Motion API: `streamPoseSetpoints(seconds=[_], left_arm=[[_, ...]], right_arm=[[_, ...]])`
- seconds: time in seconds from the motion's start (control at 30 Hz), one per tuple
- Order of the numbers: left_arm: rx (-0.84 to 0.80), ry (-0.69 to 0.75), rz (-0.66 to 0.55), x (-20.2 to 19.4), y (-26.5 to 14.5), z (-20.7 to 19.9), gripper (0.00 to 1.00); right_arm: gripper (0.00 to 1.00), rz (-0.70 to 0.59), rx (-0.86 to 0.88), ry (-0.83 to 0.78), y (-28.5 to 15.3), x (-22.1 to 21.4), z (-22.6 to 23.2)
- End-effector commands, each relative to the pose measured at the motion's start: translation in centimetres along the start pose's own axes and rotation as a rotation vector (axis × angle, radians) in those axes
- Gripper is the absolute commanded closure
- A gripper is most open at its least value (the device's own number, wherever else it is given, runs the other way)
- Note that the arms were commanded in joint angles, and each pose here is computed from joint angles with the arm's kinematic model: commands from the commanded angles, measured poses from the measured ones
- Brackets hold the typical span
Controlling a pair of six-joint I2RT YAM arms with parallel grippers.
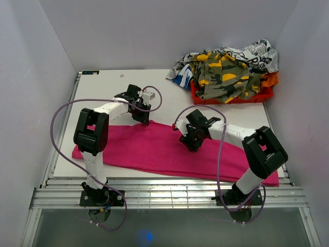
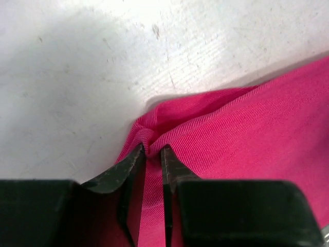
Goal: Fold and stack the trousers
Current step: Fold the trousers
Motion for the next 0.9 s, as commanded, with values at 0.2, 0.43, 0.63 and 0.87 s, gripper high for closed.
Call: streamPoseSetpoints(seconds=[0.2, 0.43, 0.63, 0.87], left_arm=[[0.145, 0.037, -0.192, 5.8, -0.2, 2.1, 1.00], [0.046, 0.104, -0.281, 8.8, -4.1, 0.4, 0.49], [0.102, 0.019, -0.271, 5.4, -10.5, 2.8, 0.39], [0.168, -0.134, -0.192, -3.1, -13.9, 9.0, 0.44]], right_arm=[[0.51, 0.230, 0.078, -0.044, 2.0, -4.3, 1.3], [0.40, 0.142, -0.054, -0.021, -1.6, -1.6, -2.0], [0.35, 0.077, -0.076, 0.074, -6.7, -3.5, -2.5], [0.36, 0.157, -0.022, 0.200, -9.4, -9.9, 1.4]])
Point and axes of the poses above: each gripper's point midway between its finger pads, its own y axis out along the fingers, its own z axis along the line the jaws close on, x = y × z, the point moved 9 cm from there along -y, back along the fingers, and after that the axes turned 13 degrees about -y, right-handed, at the moved point
